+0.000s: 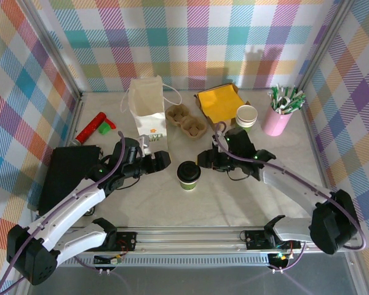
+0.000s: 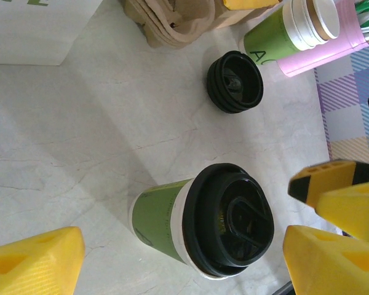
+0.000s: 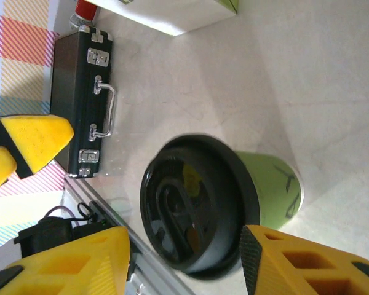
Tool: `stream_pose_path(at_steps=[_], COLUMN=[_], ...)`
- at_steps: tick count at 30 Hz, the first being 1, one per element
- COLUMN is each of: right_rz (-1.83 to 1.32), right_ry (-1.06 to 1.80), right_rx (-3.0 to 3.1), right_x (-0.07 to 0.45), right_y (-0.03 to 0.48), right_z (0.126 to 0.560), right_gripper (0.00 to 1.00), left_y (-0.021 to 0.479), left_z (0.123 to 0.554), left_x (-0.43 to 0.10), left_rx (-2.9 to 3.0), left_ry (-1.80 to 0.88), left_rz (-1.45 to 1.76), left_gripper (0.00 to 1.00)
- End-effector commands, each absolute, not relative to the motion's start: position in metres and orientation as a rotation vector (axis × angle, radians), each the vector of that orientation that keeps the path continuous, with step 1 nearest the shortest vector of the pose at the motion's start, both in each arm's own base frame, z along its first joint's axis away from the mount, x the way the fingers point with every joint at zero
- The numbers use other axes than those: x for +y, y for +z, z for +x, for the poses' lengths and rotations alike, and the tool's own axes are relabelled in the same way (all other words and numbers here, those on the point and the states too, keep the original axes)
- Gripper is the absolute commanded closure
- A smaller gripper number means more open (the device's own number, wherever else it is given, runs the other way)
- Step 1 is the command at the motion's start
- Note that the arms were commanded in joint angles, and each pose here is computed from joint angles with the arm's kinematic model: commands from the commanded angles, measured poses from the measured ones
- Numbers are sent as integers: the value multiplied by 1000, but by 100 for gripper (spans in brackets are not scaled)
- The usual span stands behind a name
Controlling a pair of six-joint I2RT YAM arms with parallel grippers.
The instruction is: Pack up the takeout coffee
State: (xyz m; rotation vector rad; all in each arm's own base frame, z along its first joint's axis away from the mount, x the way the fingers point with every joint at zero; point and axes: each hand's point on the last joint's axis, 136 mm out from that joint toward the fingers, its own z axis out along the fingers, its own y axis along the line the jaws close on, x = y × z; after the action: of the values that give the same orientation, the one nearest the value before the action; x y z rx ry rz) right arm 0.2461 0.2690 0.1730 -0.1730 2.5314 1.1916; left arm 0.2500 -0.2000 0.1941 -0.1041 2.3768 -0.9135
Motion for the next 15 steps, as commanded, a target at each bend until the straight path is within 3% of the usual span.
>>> stream_pose_path(at_steps=[1,15], right_rz=[-303,-445], right_ry=[1150,1342], right_rx=[2477,2461], right_x=[276,307], right_y=[180,175], right_z=[261,262], right_gripper=[48,48], left_y=[201,203], left_z=[249,247], left_x=[-204,-199], left_rx=[2336,2318], left_ry=[-951,-942], left_rz=[-61,-79], left_gripper=[16,16])
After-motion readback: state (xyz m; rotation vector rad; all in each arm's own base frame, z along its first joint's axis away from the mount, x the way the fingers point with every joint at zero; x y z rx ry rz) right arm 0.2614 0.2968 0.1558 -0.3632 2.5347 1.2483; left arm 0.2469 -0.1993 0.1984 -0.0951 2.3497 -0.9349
